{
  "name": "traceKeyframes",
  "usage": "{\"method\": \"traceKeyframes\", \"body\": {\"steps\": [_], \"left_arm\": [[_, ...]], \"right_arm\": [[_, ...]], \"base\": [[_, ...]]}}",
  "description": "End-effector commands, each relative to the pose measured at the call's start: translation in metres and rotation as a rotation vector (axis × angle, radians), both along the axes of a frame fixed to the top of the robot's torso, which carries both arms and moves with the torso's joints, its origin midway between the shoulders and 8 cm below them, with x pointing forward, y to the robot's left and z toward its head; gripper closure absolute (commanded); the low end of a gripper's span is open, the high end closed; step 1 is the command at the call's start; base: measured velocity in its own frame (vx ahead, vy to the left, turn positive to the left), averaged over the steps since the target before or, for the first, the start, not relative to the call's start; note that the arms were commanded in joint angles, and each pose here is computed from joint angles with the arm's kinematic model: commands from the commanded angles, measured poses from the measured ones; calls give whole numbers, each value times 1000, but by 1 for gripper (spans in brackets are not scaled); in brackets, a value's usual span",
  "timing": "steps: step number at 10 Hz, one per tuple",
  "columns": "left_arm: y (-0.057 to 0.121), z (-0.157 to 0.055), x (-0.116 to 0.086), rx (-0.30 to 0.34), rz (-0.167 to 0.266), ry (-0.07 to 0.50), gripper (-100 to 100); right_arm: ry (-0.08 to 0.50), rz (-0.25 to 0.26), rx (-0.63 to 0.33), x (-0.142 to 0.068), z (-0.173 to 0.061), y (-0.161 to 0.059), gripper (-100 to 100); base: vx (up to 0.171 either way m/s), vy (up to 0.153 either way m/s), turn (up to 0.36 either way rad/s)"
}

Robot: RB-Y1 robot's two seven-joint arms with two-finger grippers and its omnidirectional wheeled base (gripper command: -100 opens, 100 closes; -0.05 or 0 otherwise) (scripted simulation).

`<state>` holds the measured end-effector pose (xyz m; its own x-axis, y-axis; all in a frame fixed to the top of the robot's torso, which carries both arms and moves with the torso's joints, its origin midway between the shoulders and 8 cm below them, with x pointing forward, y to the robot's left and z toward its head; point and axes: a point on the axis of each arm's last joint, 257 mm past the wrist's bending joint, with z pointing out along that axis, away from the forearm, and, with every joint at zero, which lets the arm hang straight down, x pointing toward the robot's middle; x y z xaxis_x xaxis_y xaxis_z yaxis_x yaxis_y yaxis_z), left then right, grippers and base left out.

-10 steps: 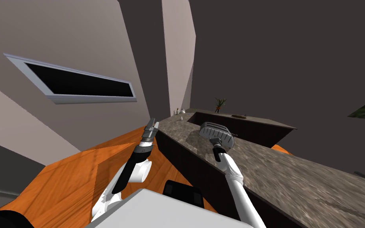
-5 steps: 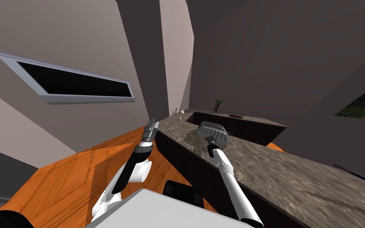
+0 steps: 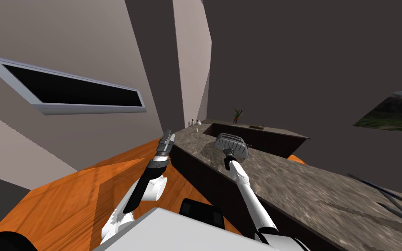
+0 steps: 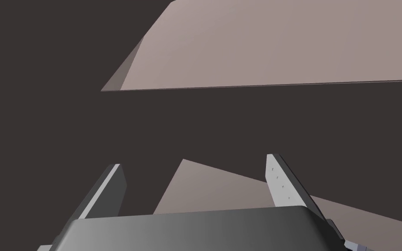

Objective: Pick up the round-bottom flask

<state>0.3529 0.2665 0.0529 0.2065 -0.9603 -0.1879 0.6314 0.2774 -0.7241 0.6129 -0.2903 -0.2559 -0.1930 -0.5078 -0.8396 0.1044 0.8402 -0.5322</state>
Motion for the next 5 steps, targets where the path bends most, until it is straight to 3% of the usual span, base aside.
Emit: {"method": "traceKeyframes", "body": {"steps": [1,5], "left_arm": [[0,0,0,0,0,0,0],[0,0,0,0,0,0,0]], "right_arm": [[2,-2,-2,6,0,12,-100],[-8,14,-12,15,3,37,-100]], "base": [[-19,-70,-52],[-19,-49,-31]]}}
